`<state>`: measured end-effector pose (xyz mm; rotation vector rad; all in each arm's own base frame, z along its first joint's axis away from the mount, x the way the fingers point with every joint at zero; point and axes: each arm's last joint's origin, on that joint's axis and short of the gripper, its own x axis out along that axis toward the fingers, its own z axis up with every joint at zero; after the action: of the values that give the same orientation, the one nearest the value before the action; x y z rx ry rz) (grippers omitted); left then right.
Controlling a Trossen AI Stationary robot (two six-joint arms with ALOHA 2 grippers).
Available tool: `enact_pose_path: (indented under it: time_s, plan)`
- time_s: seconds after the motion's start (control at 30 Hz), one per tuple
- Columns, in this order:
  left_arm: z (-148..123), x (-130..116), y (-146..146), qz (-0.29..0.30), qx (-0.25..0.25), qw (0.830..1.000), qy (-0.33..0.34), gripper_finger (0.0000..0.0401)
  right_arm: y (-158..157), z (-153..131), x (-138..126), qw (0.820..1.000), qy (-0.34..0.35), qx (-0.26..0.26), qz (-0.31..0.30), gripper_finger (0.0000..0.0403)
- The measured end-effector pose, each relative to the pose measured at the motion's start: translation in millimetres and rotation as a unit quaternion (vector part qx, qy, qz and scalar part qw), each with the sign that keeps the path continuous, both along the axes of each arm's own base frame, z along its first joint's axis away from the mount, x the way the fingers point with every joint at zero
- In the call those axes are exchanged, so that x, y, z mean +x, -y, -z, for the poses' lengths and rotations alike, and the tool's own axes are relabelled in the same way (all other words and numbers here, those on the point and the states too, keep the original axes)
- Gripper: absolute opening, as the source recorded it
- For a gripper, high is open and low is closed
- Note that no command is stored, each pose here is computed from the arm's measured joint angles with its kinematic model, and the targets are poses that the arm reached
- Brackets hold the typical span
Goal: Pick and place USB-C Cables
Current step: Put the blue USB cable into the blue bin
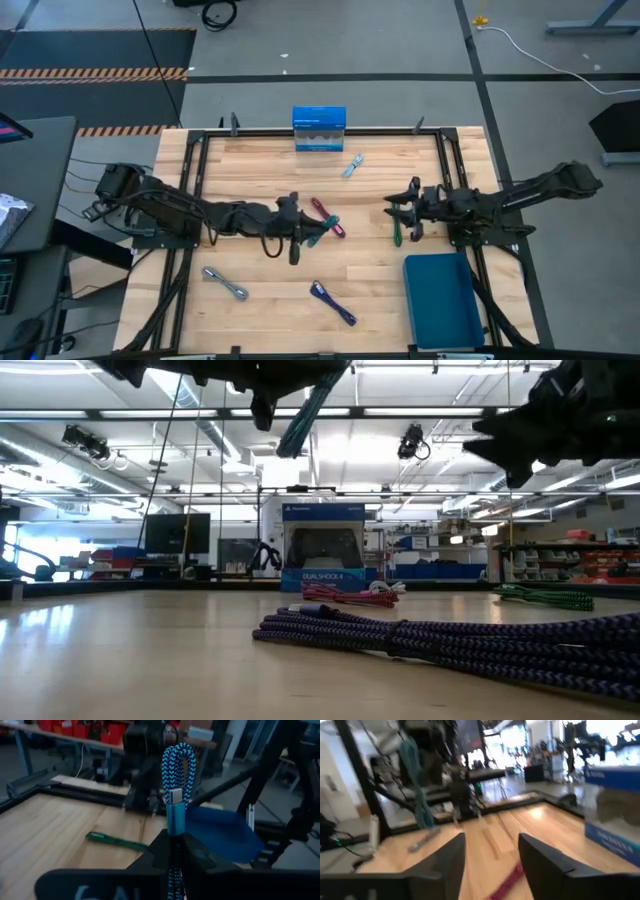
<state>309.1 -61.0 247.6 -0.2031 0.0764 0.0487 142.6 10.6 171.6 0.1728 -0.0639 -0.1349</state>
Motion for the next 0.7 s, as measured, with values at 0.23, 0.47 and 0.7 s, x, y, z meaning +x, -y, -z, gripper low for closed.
enact_pose_path:
  time_s: [0.23,0.47,0.7]
  plan:
    - [6.9,-3.1,-0.7,0.000,0.001,1.000,-0.004,0.0033,-6.0,-25.4,41.3,0.999,-0.030,-0.028,-0.006,0.0235]
    - [9.1,-3.4,-0.9,-0.001,0.021,1.000,-0.016,0.0030,-18.4,-43.5,85.5,0.997,-0.044,-0.046,-0.052,0.0237]
    - [12.6,-3.1,-1.0,-0.003,0.026,0.999,-0.030,0.0033,-39.2,-42.5,121.2,0.992,-0.069,-0.067,-0.083,0.0235]
